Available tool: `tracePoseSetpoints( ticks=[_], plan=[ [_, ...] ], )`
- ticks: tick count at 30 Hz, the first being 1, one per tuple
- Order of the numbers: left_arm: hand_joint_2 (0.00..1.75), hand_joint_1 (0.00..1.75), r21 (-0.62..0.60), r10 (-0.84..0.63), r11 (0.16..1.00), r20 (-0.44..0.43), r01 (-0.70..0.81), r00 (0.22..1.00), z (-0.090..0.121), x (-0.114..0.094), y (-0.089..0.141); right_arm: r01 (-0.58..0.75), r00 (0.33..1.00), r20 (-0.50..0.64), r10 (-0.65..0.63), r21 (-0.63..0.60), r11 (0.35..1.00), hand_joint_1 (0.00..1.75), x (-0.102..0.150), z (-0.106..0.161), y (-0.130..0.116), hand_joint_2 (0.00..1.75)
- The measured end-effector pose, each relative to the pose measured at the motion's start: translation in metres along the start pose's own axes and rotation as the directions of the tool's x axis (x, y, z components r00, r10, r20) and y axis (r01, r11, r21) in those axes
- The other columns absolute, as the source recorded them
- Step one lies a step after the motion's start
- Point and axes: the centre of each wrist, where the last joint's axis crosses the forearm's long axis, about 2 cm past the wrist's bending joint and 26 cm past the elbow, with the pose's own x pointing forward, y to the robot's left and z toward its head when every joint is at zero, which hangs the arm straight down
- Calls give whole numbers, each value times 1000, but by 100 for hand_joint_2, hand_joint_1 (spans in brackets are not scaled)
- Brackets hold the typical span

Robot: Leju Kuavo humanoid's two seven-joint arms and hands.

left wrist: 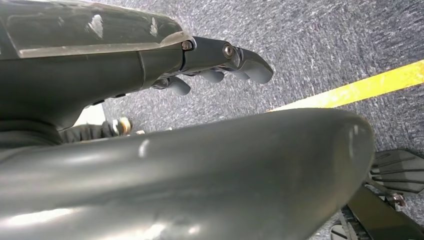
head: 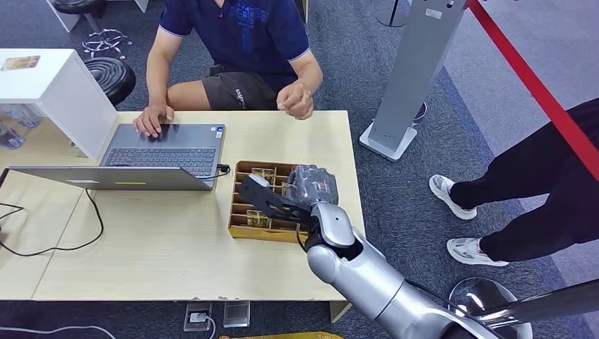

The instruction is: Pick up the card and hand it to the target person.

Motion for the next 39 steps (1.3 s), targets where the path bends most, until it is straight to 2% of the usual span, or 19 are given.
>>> tracePoseSetpoints(
  ticks=[12, 20, 26, 34, 38, 39],
  plan=[
    [0, 0, 3, 9, 1000, -6, -9, 1000, 0, 0, 0, 94, 982, 176, -64, -166, 982, 162, 36, 11, -60, 175],
    [0, 0, 1, -4, 1000, -2, 4, 1000, 0, 1, 0, 106, 956, 292, -24, -268, 958, 162, 53, 2, -87, 175],
    [0, 0, -6, -36, 999, 13, 37, 999, 1, 6, -2, 84, 924, 379, 44, -316, 945, 162, 64, -24, -86, 175],
    [0, 0, -8, -34, 999, 18, 34, 999, 1, 8, -3, 22, 916, 390, 98, -290, 957, 162, 69, -41, -57, 175],
    [0, 0, -10, -29, 1000, 17, 30, 999, 1, 7, -3, -15, 923, 369, 112, -255, 967, 0, 65, -44, -41, 175],
    [0, 0, -11, -30, 999, 17, 30, 999, 1, 7, -3, -24, 924, 364, 116, -246, 969, 0, 63, -45, -38, 175]
  ],
)
